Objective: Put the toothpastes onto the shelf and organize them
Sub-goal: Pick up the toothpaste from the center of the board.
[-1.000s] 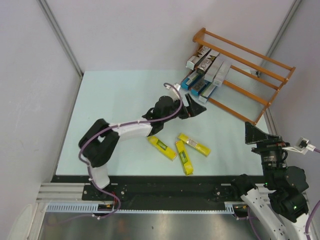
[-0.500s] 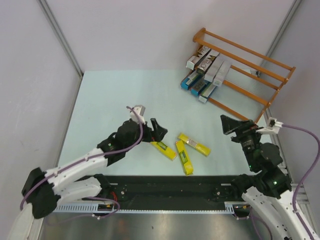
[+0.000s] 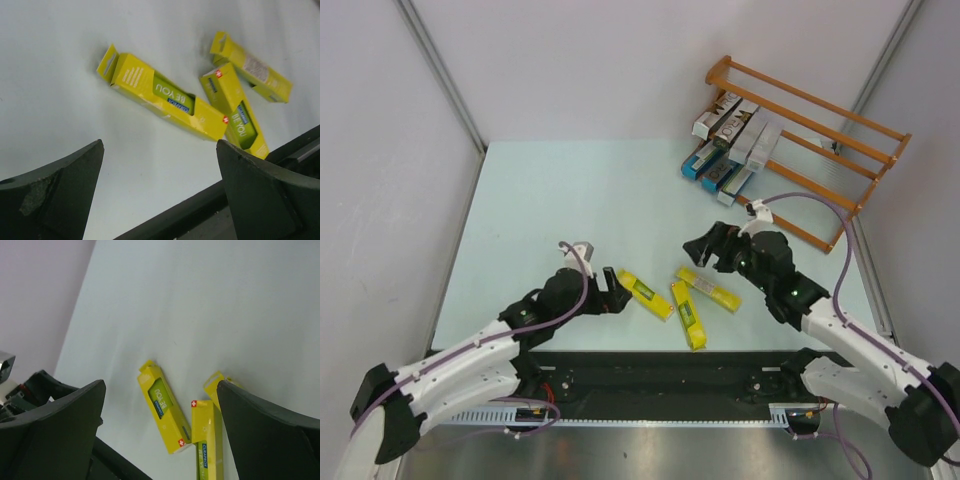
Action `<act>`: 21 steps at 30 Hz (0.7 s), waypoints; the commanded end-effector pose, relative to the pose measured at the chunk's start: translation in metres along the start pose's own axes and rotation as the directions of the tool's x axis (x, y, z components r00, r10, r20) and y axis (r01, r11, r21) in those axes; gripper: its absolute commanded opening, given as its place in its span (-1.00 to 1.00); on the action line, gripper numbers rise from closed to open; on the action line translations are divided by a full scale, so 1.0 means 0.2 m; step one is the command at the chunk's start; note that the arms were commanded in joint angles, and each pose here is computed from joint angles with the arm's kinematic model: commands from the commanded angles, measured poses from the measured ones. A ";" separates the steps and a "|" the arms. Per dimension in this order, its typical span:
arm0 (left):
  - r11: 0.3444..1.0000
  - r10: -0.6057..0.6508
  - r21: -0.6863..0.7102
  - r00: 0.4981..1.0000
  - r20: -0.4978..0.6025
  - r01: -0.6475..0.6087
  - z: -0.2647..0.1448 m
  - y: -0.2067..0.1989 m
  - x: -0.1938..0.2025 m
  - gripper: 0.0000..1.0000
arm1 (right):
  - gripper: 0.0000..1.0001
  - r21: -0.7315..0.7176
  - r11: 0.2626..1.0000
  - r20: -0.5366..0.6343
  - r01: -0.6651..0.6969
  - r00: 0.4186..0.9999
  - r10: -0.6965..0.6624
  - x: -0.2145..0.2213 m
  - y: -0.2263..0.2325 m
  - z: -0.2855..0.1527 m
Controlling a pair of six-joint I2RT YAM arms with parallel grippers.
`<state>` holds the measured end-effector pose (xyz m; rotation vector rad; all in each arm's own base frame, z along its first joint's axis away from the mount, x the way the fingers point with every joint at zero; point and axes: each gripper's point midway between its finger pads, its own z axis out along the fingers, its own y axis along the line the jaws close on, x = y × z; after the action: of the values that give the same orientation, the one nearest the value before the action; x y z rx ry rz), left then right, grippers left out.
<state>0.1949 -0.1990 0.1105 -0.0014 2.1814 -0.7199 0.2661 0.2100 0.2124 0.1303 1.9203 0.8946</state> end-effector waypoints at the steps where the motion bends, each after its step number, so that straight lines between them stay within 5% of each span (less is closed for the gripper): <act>1: 1.000 0.025 -0.002 0.993 -0.119 -0.025 0.06 -0.02 0.06 0.99 | 0.99 -0.075 0.988 -0.020 0.134 0.991 -0.136 -0.03 0.12 0.08; 8: 0.999 0.028 0.048 0.989 -0.146 -0.021 0.11 -0.08 0.00 1.00 | 1.00 -0.082 0.974 -0.126 0.210 0.967 -0.219 0.13 0.08 0.19; 14: 0.998 -0.066 0.008 0.978 -0.197 0.069 0.15 0.11 -0.03 1.00 | 0.99 -0.118 0.951 -0.202 0.286 0.931 -0.305 0.27 0.11 0.24; 21: 0.956 -0.236 0.108 0.931 -0.278 0.274 0.15 0.23 0.01 1.00 | 0.99 -0.183 0.864 -0.353 0.469 0.789 -0.503 0.55 0.16 0.35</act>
<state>0.2347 -0.1651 0.0653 -0.1831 2.4292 -0.8255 0.2576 0.2997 0.1423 -0.4474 2.1336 0.7608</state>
